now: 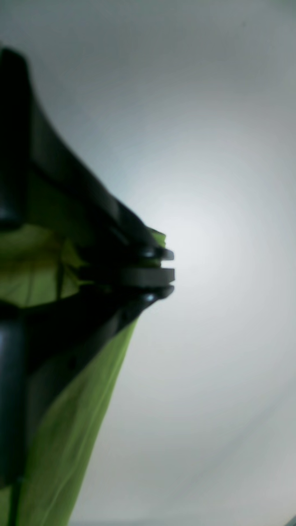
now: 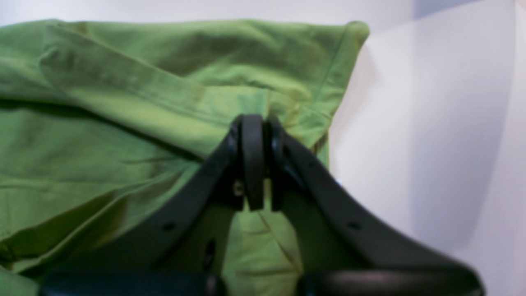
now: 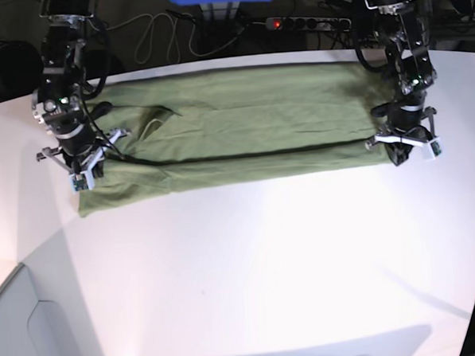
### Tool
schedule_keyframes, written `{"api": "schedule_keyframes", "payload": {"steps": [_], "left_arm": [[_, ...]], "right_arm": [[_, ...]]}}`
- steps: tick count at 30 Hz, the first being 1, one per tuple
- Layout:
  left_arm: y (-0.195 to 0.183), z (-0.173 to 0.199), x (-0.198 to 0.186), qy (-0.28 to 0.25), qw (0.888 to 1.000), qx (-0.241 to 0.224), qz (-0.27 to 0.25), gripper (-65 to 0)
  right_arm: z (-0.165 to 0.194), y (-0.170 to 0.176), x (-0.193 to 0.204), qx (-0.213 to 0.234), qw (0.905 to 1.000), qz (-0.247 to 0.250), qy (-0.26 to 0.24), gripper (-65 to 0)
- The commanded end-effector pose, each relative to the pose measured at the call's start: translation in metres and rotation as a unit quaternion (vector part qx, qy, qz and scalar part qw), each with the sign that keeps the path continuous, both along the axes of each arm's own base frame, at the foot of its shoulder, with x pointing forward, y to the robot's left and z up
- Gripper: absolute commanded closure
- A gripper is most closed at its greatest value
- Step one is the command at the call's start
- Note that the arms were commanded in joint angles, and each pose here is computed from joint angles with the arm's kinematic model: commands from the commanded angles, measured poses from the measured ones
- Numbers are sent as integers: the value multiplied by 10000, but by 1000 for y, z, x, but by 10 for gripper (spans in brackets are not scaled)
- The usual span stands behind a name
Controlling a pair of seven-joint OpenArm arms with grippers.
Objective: Fold the T-shirt properly
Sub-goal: 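Open the right gripper and lift it off the strip end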
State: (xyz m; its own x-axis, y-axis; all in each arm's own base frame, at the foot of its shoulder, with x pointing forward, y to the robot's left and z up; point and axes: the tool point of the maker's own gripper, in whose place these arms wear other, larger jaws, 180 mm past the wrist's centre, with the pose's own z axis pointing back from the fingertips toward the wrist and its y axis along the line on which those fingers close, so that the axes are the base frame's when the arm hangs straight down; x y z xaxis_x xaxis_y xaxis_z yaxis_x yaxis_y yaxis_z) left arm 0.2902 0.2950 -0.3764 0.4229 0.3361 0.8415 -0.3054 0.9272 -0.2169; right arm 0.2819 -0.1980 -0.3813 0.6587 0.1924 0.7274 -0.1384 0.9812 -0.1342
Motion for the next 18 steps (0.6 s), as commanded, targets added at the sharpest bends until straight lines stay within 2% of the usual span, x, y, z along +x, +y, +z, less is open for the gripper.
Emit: {"api": "schedule_keyframes", "payload": {"steps": [1, 3, 5, 10, 13, 18], "left_arm": [[3, 16, 8, -275, 9995, 109, -51, 0], [3, 16, 8, -261, 9996, 104, -55, 0], [2, 15, 8, -252, 9996, 100, -63, 0], [2, 16, 7, -251, 9996, 102, -70, 0], [-1, 23, 6, -320, 9993, 147, -119, -4], [-7, 41, 6, -508, 9982, 249, -208, -205]], "right_arm": [[14, -2, 12, -28, 9996, 39, -277, -5], [14, -2, 11, -31, 9997, 36, -254, -11], [14, -3, 11, -40, 9997, 35, -253, -56], [16, -2, 12, -34, 9995, 42, -299, -293], [22, -1, 14, -44, 9992, 61, -389, -381], [37, 0, 24, -76, 9982, 81, -584, -399]]}}
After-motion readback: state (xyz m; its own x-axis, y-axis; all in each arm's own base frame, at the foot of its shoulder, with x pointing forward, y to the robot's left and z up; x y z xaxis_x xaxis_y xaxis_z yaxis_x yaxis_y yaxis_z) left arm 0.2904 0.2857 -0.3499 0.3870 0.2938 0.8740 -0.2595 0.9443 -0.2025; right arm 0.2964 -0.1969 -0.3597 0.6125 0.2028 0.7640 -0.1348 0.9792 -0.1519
